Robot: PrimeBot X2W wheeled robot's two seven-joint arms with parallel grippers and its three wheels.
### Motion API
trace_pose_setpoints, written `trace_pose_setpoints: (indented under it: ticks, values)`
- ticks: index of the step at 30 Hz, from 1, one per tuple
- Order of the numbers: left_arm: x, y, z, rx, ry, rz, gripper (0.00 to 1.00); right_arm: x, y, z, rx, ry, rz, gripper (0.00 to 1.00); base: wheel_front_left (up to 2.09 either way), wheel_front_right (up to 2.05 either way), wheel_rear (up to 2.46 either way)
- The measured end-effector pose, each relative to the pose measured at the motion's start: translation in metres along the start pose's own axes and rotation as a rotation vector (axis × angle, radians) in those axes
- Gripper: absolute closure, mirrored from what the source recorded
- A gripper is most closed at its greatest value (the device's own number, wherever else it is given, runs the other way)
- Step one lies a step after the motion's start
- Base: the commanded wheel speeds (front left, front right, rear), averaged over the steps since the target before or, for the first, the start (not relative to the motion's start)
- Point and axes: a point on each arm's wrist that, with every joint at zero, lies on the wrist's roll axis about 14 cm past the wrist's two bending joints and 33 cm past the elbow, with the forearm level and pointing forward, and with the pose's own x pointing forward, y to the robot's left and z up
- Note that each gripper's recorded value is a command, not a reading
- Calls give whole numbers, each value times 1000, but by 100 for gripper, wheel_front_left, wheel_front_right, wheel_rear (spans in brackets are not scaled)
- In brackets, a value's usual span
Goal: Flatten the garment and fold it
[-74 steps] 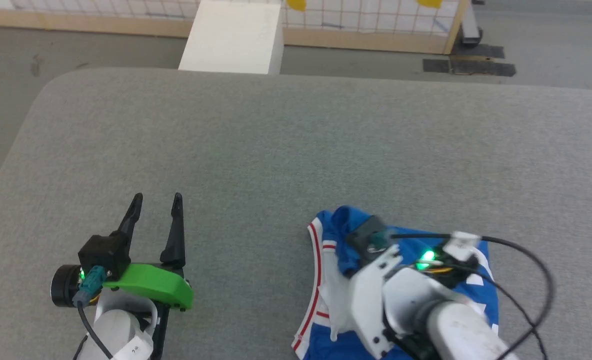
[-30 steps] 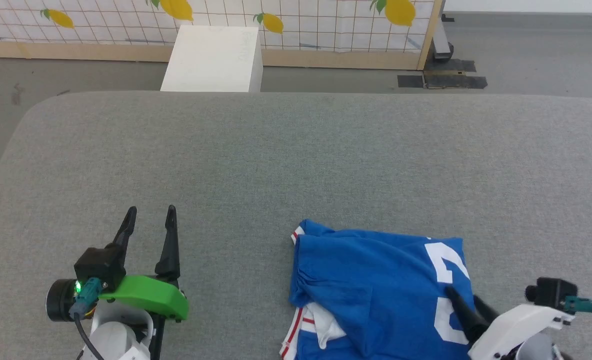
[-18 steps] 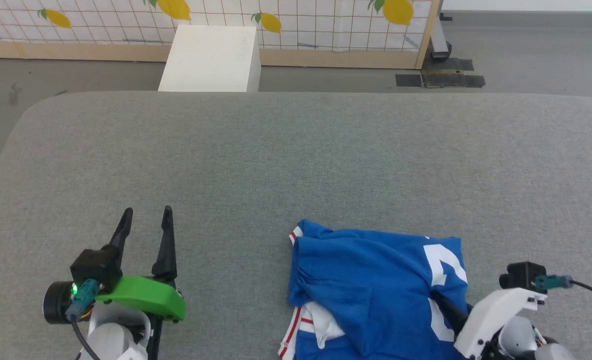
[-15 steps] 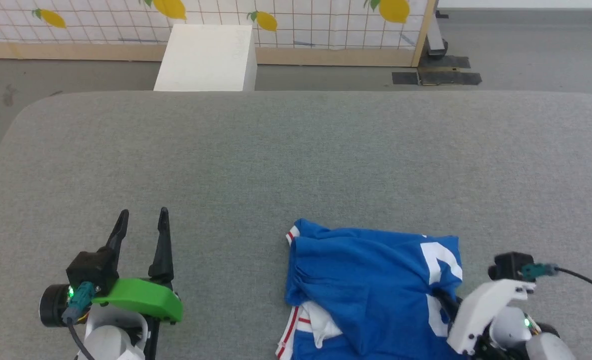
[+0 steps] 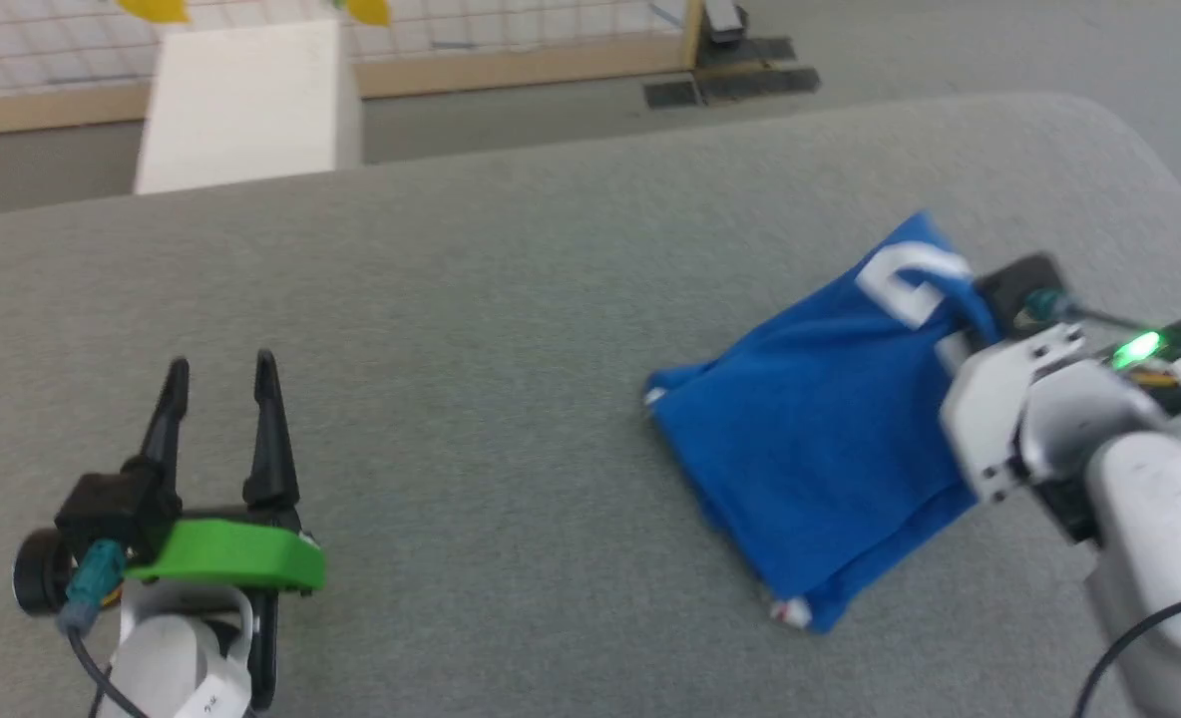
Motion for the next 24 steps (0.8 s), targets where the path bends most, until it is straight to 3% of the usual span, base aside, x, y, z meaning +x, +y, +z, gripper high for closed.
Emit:
trace_pose_setpoints:
  ticks: [3, 9, 17, 22, 23, 24]
  values:
    - [23, -18, -6, -2, -13, -57, 0, 5, -62, -13, -60, 51, -137, 100, 0, 0, 0]
    - [53, -38, -26, -1, 5, -132, 0, 6, -139, -46, -88, 151, -316, 100, 0, 0, 0]
    - [78, -52, -67, -6, 76, -193, 0, 7, -208, -76, -69, 228, -527, 100, 0, 0, 0]
    - [81, -52, -92, -9, 121, -204, 0, 11, -221, -97, -48, 285, -600, 100, 0, 0, 0]
    - [80, -51, -96, -9, 130, -202, 0, 14, -220, -103, -31, 294, -603, 83, 0, 0, 0]
    - [79, -49, -99, -7, 139, -199, 0, 17, -217, -107, -19, 296, -602, 57, 0, 0, 0]
